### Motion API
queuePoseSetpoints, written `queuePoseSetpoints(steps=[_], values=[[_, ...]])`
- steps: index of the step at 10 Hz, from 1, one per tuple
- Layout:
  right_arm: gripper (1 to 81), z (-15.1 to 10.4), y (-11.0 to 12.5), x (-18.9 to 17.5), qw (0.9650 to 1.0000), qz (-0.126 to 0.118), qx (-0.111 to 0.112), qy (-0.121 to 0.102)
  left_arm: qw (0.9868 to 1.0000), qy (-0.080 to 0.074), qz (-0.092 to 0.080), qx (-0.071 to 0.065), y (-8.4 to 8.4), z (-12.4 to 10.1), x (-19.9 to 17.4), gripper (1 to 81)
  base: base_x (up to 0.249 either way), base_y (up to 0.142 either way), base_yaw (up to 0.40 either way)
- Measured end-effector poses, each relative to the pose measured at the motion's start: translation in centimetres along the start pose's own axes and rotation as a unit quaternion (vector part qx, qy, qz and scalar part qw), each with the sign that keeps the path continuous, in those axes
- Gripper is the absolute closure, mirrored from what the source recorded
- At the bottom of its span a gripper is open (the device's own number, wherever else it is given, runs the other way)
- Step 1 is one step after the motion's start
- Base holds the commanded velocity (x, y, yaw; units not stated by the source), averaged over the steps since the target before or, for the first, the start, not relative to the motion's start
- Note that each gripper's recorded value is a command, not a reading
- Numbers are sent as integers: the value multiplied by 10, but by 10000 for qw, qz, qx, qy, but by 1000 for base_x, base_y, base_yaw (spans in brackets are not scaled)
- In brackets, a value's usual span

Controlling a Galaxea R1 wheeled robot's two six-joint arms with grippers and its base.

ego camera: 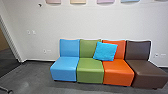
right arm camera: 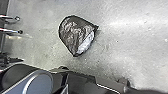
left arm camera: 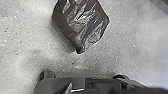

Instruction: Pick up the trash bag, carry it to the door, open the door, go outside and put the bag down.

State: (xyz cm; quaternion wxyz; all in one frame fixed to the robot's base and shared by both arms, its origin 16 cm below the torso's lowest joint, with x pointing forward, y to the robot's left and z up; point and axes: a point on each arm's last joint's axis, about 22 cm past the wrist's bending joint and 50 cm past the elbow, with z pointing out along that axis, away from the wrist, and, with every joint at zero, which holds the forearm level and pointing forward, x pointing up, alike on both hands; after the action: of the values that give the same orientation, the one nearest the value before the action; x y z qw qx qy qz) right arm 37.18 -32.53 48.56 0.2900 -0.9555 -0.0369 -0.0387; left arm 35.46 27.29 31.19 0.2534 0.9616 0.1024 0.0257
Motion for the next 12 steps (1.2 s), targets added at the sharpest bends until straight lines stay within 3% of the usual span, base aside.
queuePoseSetpoints(steps=[2,4,8,11,12], values=[[10,15,17,2,9995,204,-30,-248,9999,-112,-112,19,-13,23,2,10,0,0,0],[10,23,26,7,9991,269,-28,-312,9996,-169,-207,-16,-15,39,12,10,0,0,0],[10,28,28,35,9995,157,27,-291,9995,126,-204,-207,-7,57,74,10,0,0,0],[10,40,28,48,9997,11,84,-208,9992,242,-252,-182,-19,72,101,10,0,0,0],[10,42,36,47,9998,2,38,-177,9990,360,-198,-168,-21,72,122,10,0,0,0]])
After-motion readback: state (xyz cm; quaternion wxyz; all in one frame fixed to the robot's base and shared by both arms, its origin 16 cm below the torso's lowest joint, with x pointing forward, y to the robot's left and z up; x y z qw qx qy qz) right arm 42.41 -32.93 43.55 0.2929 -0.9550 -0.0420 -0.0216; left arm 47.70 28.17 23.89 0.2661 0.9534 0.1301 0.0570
